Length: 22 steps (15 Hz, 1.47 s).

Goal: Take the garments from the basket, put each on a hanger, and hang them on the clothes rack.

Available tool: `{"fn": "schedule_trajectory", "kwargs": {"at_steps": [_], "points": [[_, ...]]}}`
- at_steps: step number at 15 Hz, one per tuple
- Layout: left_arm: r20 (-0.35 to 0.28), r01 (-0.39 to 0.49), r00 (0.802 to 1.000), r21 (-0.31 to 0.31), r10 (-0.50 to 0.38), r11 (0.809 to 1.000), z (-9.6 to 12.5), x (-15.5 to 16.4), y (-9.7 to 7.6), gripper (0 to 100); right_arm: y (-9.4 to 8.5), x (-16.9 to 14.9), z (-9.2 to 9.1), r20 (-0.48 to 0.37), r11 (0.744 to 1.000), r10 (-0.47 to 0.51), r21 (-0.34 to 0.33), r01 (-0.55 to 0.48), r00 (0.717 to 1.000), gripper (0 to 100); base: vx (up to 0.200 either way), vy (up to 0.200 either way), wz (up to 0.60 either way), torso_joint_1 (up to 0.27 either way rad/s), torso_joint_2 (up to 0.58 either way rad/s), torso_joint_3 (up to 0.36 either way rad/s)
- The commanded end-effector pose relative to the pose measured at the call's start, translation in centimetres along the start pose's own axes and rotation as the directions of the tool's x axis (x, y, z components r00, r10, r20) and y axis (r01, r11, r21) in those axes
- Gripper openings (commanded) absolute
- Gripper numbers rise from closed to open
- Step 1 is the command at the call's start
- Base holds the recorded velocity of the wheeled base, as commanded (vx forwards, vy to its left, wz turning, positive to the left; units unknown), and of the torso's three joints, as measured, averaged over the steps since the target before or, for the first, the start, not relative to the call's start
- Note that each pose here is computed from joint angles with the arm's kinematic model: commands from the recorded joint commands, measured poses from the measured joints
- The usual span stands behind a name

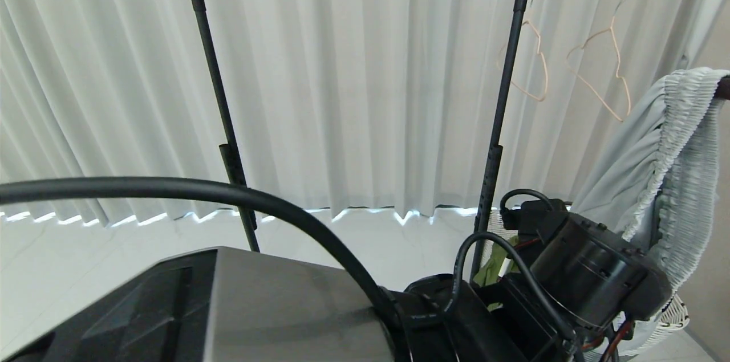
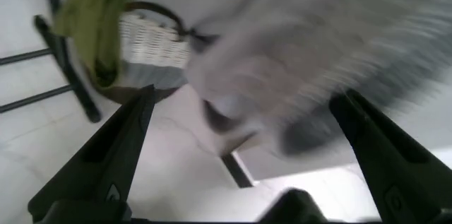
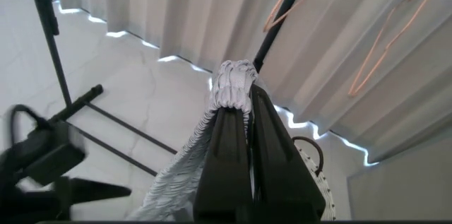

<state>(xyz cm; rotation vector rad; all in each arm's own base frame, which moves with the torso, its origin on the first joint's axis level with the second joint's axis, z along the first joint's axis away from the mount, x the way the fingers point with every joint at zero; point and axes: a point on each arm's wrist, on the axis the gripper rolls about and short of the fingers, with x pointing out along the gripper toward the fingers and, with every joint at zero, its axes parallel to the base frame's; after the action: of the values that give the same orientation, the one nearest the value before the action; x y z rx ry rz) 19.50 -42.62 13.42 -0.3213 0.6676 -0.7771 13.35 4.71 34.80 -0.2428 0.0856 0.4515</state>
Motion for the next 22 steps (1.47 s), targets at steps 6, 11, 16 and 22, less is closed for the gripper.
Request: {"fn": "schedule_trajectory", "kwargs": {"at_steps": [6, 11, 16, 22], "points": [[-0.042, -0.074, 0.997, -0.056, 0.072, 0.996, -1.2, 1.5, 2.5, 100, -0.1, -0.1, 0.3, 0.013, 1.0, -0.004, -0.002, 0.004, 1.0, 0, 0.0, 0.0, 0.0, 0.0, 0.0, 0.0], [-0.029, -0.176, 0.984, -0.027, 0.175, 0.984, -1.9, -1.3, 3.3, 0, -0.3, 0.6, 0.4, 0.0, 1.0, -0.017, -0.001, 0.017, 1.0, 0, 0.0, 0.0, 0.0, 0.0, 0.0, 0.0], [0.114, -0.195, 0.974, -0.019, 0.196, 0.981, 2.3, -9.9, 3.2, 0, -0.7, 2.0, 1.2, 0.09, 0.999, -0.031, -0.014, 0.033, 0.995, 0, 0.0, 0.0, 0.0, 0.0, 0.0, 0.0], [0.367, -0.224, 0.91, 0.041, 0.194, 0.974, 10.2, -24.1, 7.9, 0, -0.3, 2.3, 1.8, 0.182, 0.997, 0.076, -0.046, -0.068, 0.98, 0, 0.0, 0.0, 0.0, 0.0, 0.0, 0.0]]}}
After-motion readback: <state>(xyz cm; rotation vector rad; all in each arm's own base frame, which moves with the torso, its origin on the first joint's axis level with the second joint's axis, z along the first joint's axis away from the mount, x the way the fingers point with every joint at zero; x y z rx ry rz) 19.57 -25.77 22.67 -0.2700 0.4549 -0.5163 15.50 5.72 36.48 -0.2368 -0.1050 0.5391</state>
